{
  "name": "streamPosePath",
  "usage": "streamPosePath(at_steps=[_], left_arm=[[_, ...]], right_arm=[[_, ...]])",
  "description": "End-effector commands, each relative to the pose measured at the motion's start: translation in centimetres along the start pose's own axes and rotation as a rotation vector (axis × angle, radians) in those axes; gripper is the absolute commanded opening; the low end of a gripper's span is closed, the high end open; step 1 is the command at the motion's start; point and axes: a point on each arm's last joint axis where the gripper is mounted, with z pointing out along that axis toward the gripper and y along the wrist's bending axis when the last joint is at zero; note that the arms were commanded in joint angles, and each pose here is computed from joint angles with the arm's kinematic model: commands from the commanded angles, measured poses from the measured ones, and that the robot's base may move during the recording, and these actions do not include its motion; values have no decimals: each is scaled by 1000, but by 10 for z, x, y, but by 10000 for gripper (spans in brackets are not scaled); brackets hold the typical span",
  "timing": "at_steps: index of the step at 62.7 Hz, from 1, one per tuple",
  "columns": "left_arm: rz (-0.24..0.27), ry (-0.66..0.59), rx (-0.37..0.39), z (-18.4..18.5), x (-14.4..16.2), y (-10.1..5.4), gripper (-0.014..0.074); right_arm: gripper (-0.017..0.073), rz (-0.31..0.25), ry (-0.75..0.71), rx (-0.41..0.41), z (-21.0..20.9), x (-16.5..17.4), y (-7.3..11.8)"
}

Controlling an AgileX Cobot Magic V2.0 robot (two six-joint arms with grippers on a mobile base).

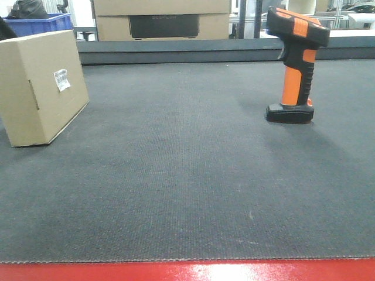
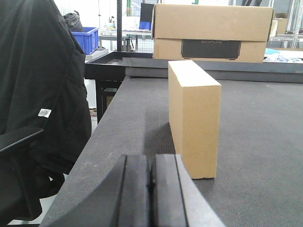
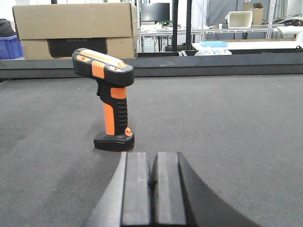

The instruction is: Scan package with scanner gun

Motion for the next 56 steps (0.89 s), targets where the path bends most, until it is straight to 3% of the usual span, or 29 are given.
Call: streamPosePath(at_steps=[1, 56], left_arm=[[-1, -18, 7, 0, -2, 0, -111], [-1, -18, 7, 0, -2, 0, -111]], right_arm=[[-165, 4, -25, 2, 0, -2, 0], [-165, 4, -25, 2, 0, -2, 0]])
